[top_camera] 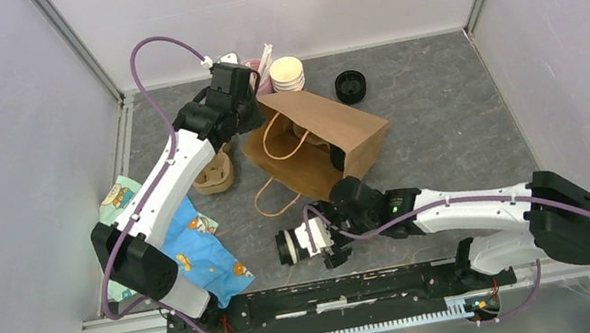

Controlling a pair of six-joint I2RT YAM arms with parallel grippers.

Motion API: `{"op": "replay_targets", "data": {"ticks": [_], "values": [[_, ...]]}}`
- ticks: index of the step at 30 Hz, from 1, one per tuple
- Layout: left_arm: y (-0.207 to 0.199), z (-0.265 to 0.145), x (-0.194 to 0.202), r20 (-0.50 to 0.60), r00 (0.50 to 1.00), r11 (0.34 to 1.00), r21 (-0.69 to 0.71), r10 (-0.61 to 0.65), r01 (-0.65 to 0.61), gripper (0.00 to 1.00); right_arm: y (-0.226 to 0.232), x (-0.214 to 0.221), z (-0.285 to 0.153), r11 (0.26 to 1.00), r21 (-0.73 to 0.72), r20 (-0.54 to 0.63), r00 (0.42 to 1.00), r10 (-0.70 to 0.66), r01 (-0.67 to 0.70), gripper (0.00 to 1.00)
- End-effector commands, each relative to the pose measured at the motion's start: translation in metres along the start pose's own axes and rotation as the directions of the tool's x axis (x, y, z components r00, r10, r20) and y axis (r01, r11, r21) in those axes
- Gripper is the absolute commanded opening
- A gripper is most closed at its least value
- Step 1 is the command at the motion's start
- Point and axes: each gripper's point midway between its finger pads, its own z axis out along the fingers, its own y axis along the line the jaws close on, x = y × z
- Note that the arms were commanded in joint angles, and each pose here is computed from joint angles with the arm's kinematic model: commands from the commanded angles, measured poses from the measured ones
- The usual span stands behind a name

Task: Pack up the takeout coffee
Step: Place the coffee cup at the center of the board.

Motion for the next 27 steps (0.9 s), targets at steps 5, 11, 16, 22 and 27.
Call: {"op": "replay_targets", "data": {"ticks": [5,11,16,22,27], "values": [[0.002,-0.014,-0.013,0.049,0.998,0.999,0.026,0.03,-0.032,0.02,-0.029,-0.071,-0.008,0.986,0.073,0.067,0.987,0.146,-0.151,0.98],[0.003,-0.018,-0.014,0.054,0.998,0.999,0.035,0.03,-0.032,0.02,-0.057,-0.057,0.022,0.965,0.16,-0.086,0.971,0.222,-0.207,0.98],[0.006,-0.019,-0.013,0.044,0.999,0.999,0.039,0.028,-0.03,0.02,-0.059,-0.061,0.028,0.98,0.142,-0.058,0.987,0.151,-0.141,0.98],[0.012,-0.025,-0.018,0.035,0.999,1.0,0.023,-0.012,0.011,0.02,-0.065,-0.084,0.02,0.94,0.145,-0.05,0.947,0.318,-0.308,0.98],[0.011,-0.028,-0.024,0.016,0.995,0.996,0.0,-0.094,0.094,0.02,-0.055,-0.094,0.018,0.856,0.17,-0.114,0.853,0.509,-0.488,0.98]]}}
